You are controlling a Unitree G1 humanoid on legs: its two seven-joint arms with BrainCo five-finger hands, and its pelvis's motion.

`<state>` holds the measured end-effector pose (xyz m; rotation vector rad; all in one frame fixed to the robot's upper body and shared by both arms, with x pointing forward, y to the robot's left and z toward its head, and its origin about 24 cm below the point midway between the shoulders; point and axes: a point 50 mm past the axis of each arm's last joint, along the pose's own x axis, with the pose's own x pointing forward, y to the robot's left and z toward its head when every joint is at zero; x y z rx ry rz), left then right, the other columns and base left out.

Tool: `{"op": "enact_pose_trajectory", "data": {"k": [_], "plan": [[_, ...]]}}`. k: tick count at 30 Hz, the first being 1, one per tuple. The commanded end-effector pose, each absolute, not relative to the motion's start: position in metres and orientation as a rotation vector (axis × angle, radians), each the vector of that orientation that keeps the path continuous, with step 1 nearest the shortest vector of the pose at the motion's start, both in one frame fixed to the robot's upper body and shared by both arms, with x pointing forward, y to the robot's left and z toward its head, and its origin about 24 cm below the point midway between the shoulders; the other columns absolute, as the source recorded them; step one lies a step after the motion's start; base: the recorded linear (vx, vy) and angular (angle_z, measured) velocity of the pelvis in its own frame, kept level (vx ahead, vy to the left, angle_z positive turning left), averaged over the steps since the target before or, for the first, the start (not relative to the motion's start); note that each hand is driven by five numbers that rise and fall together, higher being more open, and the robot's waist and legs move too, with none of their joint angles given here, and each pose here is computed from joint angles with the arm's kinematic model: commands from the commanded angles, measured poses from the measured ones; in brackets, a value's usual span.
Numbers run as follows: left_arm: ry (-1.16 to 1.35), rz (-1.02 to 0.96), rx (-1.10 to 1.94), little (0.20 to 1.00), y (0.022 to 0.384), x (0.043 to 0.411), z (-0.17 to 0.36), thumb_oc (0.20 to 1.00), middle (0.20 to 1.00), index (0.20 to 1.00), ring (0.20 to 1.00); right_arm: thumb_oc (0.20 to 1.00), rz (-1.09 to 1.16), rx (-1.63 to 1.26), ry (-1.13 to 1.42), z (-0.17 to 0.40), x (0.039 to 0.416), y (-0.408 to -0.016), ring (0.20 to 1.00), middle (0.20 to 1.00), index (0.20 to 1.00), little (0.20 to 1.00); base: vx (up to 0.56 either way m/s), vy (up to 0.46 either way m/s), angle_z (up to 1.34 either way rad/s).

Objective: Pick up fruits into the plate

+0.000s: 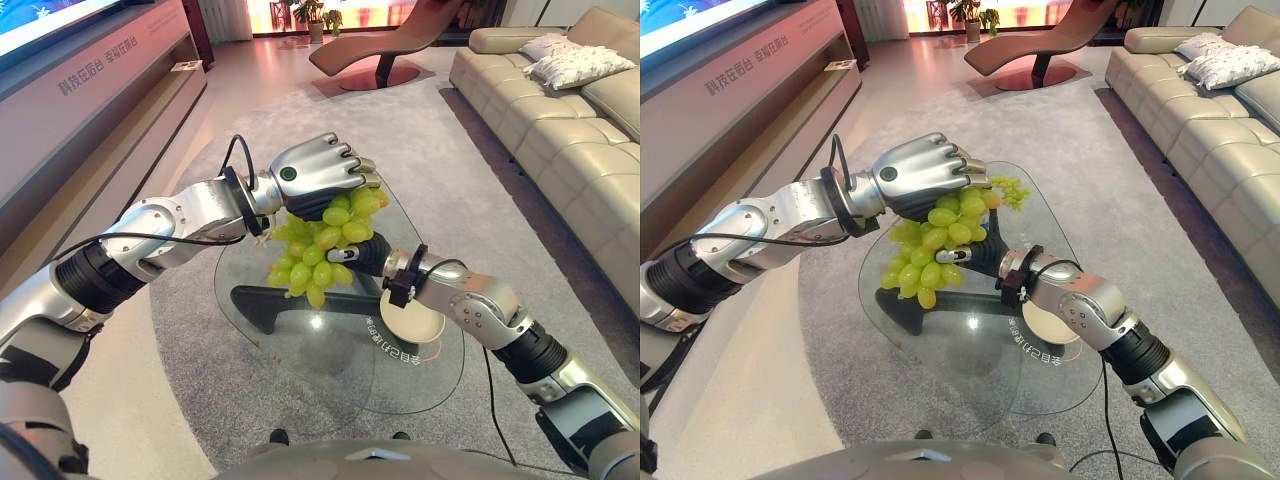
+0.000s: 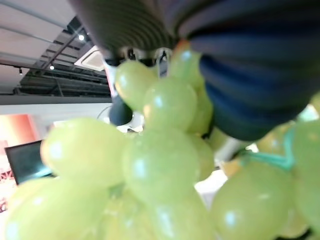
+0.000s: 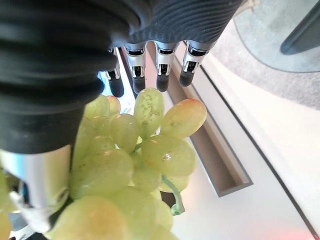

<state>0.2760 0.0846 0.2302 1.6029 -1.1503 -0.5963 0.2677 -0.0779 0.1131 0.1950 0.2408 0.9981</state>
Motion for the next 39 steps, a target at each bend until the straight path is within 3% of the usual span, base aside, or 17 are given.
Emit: {"op": "enact_pose_trajectory", "data": {"k": [1,10,11,12,13,39], "plan": [[-1.275,-0.463,1.531,0.2,0.08,0.272,0.275,0.2,0.2,0.2,0.2,1.0,1.075,0.261,-0.003,0.16,0.266,-0.063,1.0,1.0,1.0,1.0,0.0,0.0,0.0],[-1.264,-0.472,1.526,0.2,0.076,0.275,0.274,0.2,0.2,0.2,0.2,1.0,1.244,0.411,0.036,0.163,0.252,-0.045,1.0,1.0,1.0,1.0,0.0,0.0,0.0],[-1.263,-0.472,1.526,0.2,0.076,0.275,0.274,0.2,0.2,0.2,0.2,0.95,1.253,0.414,0.035,0.162,0.251,-0.045,0.95,0.95,0.95,0.95,0.0,0.0,0.0],[-1.262,-0.475,1.526,0.2,0.076,0.276,0.274,0.2,0.2,0.2,0.2,0.504,1.261,0.412,0.025,0.162,0.25,-0.043,0.504,0.504,0.504,0.504,0.0,0.0,0.0],[-1.262,-0.477,1.525,0.2,0.077,0.276,0.273,0.2,0.2,0.2,0.2,0.2,1.266,0.415,0.02,0.163,0.249,-0.042,0.2,0.2,0.2,0.2,0.0,0.0,0.0],[-1.246,-0.485,1.518,0.2,0.078,0.279,0.27,0.2,0.2,0.2,0.2,0.2,1.257,0.398,0.046,0.154,0.251,-0.043,0.2,0.2,0.2,0.2,0.0,0.0,0.0]]}}
